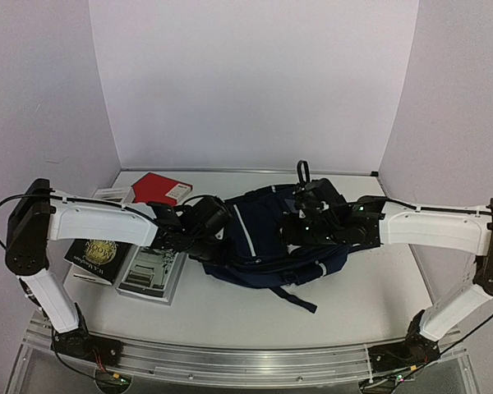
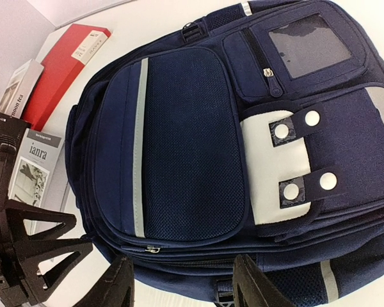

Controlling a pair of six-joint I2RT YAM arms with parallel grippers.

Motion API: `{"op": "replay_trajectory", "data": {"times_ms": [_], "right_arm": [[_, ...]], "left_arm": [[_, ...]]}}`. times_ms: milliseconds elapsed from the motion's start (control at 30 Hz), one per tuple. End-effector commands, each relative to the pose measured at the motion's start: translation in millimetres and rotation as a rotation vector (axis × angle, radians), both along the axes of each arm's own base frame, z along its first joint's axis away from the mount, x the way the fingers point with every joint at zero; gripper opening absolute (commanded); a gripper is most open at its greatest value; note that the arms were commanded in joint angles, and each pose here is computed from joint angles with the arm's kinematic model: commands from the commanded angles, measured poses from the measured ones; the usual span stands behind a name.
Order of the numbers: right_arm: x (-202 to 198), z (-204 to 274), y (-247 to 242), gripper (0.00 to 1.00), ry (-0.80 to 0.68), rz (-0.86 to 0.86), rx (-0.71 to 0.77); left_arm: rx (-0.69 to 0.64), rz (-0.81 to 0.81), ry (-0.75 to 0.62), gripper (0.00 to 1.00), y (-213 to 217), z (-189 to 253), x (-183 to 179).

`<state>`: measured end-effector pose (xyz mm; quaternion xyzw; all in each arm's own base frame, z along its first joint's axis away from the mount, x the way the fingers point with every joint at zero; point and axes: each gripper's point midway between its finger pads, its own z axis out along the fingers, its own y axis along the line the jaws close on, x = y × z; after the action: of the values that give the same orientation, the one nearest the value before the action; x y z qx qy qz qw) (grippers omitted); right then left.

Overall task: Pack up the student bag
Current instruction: Unzip the student bag at the center of the board.

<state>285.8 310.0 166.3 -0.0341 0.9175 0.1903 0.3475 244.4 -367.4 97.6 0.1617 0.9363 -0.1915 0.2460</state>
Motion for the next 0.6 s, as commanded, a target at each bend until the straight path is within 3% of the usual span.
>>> {"op": "replay_trajectory", "data": {"times_ms": [0,300,500,567], "right_arm": [[0,12,-2,0.5,-0.031,-0.012,0.038],[-1,14,-2,0.5,-0.036,-0.009,0.04],[-4,18,2,0.49,-0.054,0.04,0.049],[-7,23,7,0.48,-0.077,0.093,0.063]], "left_arm": [[0.014,0.0,-0.017,0.31,-7,6,4],[0.025,0.001,0.005,0.28,-3,-1,-2],[0.029,0.017,-0.012,0.03,-1,1,2],[0.0,0.014,-0.034,0.0,-3,12,3]]}}
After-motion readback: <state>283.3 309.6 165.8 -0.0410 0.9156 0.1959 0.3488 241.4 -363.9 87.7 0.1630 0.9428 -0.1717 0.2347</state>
